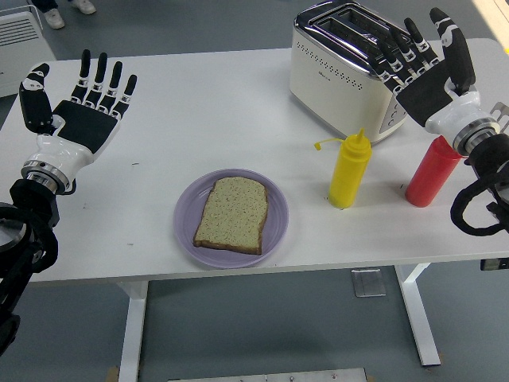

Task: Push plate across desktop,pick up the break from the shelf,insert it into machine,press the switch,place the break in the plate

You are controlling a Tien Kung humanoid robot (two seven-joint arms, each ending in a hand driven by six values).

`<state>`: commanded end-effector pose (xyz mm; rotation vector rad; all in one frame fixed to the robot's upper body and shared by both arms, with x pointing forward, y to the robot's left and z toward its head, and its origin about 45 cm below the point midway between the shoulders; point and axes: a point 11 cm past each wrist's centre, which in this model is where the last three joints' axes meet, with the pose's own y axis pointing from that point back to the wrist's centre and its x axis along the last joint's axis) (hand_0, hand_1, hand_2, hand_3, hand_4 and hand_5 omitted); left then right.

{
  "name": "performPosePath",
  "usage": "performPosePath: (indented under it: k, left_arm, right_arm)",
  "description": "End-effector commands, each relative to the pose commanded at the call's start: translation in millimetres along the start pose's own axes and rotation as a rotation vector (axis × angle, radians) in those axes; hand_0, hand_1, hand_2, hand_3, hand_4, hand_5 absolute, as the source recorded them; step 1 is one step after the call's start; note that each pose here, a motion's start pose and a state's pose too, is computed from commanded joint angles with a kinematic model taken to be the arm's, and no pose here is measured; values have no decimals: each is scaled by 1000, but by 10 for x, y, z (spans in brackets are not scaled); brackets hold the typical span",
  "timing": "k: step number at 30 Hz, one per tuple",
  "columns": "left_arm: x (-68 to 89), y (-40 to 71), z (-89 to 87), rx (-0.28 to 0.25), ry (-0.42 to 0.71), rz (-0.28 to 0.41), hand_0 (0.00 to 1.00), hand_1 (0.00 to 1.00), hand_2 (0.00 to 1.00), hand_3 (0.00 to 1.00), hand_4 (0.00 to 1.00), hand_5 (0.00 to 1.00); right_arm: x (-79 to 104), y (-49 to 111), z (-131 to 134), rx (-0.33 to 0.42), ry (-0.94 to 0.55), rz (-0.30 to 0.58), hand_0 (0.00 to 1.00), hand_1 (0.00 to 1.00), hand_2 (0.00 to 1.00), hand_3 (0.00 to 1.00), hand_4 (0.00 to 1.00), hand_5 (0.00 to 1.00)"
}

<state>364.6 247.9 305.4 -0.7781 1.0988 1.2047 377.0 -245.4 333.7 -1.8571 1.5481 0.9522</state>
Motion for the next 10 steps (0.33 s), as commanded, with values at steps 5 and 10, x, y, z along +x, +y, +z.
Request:
performPosePath:
  k: [5, 10]
  left_arm:
    - [-2, 0, 3, -2, 0, 1, 817, 748, 718, 692, 642, 998]
    - [-11, 0, 2, -2, 0, -2, 817, 748, 718, 692, 643, 998]
  right_arm:
    - [-46, -5, -6, 2, 3, -13, 788, 716, 667, 642, 697, 449]
    - [-65, -7, -7, 2, 1, -21, 787, 716, 667, 642, 696, 447]
